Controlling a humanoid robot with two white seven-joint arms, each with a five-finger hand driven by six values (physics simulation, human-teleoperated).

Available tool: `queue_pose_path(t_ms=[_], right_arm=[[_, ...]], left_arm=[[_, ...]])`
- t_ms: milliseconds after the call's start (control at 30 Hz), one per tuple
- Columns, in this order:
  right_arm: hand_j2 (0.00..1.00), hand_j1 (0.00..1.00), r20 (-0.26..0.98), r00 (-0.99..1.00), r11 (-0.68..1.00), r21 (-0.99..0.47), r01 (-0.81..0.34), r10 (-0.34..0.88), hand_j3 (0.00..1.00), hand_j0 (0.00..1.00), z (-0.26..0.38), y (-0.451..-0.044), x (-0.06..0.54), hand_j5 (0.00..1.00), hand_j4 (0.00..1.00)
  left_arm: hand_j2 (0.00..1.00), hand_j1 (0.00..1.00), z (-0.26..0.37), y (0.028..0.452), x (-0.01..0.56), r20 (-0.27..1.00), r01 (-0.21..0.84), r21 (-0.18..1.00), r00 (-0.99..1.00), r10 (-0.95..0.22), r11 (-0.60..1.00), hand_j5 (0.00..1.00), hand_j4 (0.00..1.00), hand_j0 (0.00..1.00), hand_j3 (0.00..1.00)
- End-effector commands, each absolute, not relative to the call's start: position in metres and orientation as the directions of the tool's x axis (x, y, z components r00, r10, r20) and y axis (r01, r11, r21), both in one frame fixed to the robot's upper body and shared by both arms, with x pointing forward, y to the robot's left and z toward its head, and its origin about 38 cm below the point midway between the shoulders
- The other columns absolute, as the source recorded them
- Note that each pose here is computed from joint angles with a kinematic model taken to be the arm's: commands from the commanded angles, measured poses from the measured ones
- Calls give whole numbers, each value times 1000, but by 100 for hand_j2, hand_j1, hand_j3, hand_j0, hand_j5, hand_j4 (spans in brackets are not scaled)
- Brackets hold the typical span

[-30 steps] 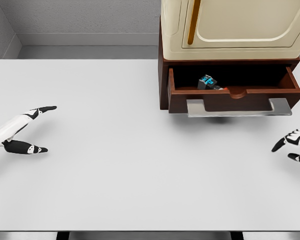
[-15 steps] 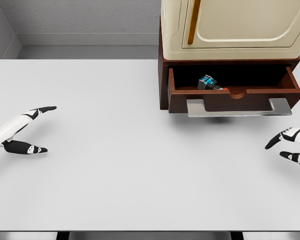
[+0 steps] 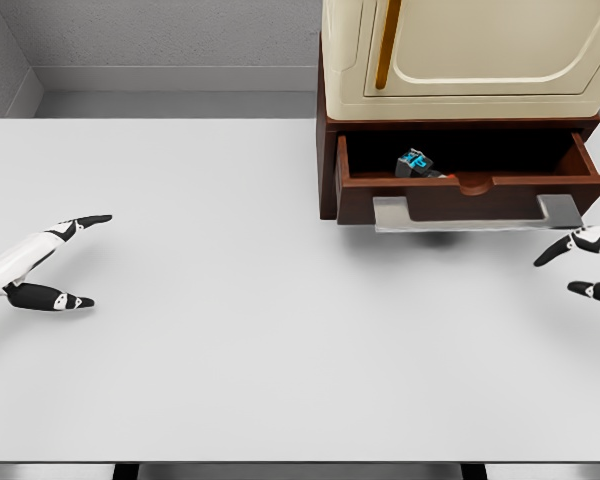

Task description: Put the switch into the drawer with left arm, and close the drawer with right arm

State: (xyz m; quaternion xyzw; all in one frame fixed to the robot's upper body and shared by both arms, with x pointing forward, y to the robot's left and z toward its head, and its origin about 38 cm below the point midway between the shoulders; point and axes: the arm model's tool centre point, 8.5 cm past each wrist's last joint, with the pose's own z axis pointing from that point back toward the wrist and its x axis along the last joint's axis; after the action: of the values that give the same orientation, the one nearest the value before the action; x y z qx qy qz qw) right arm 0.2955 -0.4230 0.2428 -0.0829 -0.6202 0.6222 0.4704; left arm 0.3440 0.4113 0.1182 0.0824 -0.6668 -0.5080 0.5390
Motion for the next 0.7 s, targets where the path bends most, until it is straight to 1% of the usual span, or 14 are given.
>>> queue_pose_path(t_ms=[0,300,667], right_arm=[[69,69,477,-546,210,-852,-480,689,69,69,243,-423,296,69,69],[66,66,450,-573,214,-876,-433,685,66,66,258,-421,303,66,66],[66,66,433,-586,209,-887,-412,685,66,66,264,-421,306,66,66]], left_arm=[[100,100,119,412,344,640,437,763,-404,-654,477,100,100,100,100],[100,100,120,412,344,640,435,763,-406,-653,478,100,100,100,100],[100,100,119,412,344,640,437,763,-404,-654,477,100,100,100,100]])
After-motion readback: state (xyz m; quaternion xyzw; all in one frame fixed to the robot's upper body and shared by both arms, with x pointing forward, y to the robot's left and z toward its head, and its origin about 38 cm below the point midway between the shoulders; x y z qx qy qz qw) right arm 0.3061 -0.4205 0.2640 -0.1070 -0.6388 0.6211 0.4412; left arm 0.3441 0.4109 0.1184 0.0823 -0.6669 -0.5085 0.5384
